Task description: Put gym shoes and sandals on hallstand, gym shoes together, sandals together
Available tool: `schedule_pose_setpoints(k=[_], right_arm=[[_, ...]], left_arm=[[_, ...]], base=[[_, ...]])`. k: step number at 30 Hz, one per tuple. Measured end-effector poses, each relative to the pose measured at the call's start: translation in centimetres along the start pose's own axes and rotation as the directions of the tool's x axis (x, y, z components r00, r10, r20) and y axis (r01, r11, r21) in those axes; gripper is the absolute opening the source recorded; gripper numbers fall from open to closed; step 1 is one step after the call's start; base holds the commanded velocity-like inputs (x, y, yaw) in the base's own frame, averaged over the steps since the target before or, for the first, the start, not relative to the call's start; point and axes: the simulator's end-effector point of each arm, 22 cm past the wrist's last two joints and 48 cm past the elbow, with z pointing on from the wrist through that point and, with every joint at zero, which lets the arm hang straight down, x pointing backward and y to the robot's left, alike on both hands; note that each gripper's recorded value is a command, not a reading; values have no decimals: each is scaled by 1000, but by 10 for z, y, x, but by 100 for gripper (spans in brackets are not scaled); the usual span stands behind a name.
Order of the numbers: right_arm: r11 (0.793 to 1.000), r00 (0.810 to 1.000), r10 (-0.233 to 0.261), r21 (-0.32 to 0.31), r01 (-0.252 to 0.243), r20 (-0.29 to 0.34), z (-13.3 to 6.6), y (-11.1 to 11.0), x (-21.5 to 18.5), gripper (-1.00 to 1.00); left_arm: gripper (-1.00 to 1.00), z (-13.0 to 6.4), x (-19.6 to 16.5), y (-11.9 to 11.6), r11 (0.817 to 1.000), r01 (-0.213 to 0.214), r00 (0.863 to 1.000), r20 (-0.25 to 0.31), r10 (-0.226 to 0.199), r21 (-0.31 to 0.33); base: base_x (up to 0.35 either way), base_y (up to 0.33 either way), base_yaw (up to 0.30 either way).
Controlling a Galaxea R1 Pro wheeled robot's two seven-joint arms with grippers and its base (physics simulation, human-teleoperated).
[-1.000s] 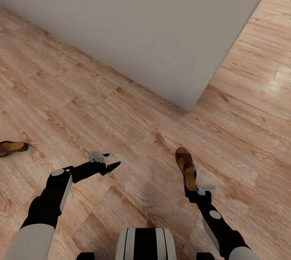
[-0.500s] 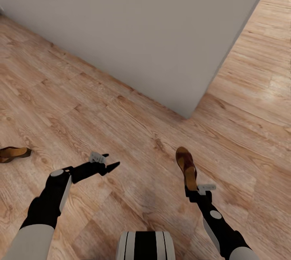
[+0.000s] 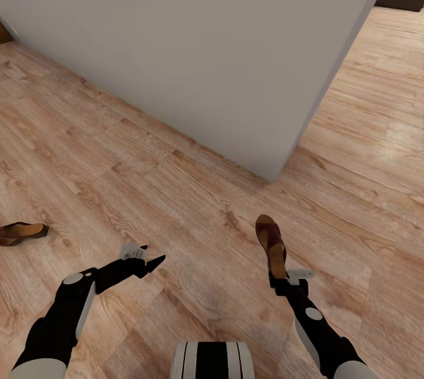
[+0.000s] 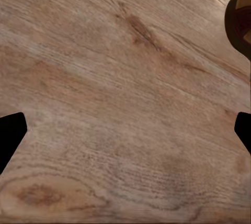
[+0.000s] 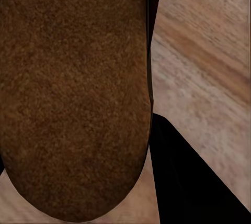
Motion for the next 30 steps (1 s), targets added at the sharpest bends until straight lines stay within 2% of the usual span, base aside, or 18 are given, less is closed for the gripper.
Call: schedule_pose_setpoints(k=[1, 2, 5, 7, 10, 12, 15, 19, 21, 25, 29, 30], right_arm=[[1000, 1000, 0, -1, 0, 4, -1, 0, -2, -100], [1000, 1000, 1, -4, -1, 9, -1, 3, -5, -100], [1000, 1000, 3, -4, -3, 22, -3, 3, -13, -100], [1000, 1000, 4, -5, -4, 30, -5, 4, -18, -100], [1000, 999, 5, -4, -5, 43, -7, 3, -25, -100], [1000, 999, 5, -3, -5, 48, -8, 3, -28, -100], [1000, 998, 4, -3, -4, 68, -11, 2, -36, -100], [1000, 992, 6, -3, -5, 126, -16, 1, -57, -100], [1000, 988, 6, -2, -5, 156, -19, 0, -67, -100], [1000, 981, 0, 3, -1, 193, -25, -3, -83, -100], [1000, 979, -18, 4, 18, 201, -31, -5, -85, -100], [999, 983, -35, 2, 35, 179, -37, -4, -67, -100]], left_arm=[[100, -3, -1, 2, 1000, -2, 1000, 7, 2, -7], [100, -21, 6, 22, 998, 14, 999, 39, -12, -67], [100, -36, 10, 33, 994, 39, 998, 57, -33, -105], [100, -61, 32, 47, 984, 77, 996, 61, -68, -160], [100, -80, 37, 59, 975, 91, 993, 87, -74, -204], [100, -100, 45, 73, 961, 119, 989, 112, -93, -251], [100, -113, 48, 79, 951, 139, 986, 127, -107, -275], [100, -117, 43, 80, 948, 144, 984, 140, -107, -285], [100, -121, 41, 84, 940, 147, 984, 147, -106, -307], [100, -131, 46, 94, 914, 158, 983, 148, -109, -375], [100, -137, 50, 99, 894, 160, 982, 157, -102, -419], [100, -134, 55, 98, 892, 145, 983, 165, -81, -427]], base=[[0, 0, 0], [0, 0, 0], [0, 0, 0], [0, 0, 0], [0, 0, 0], [0, 0, 0], [0, 0, 0], [0, 0, 0], [0, 0, 0], [0, 0, 0], [0, 0, 0], [0, 0, 0]])
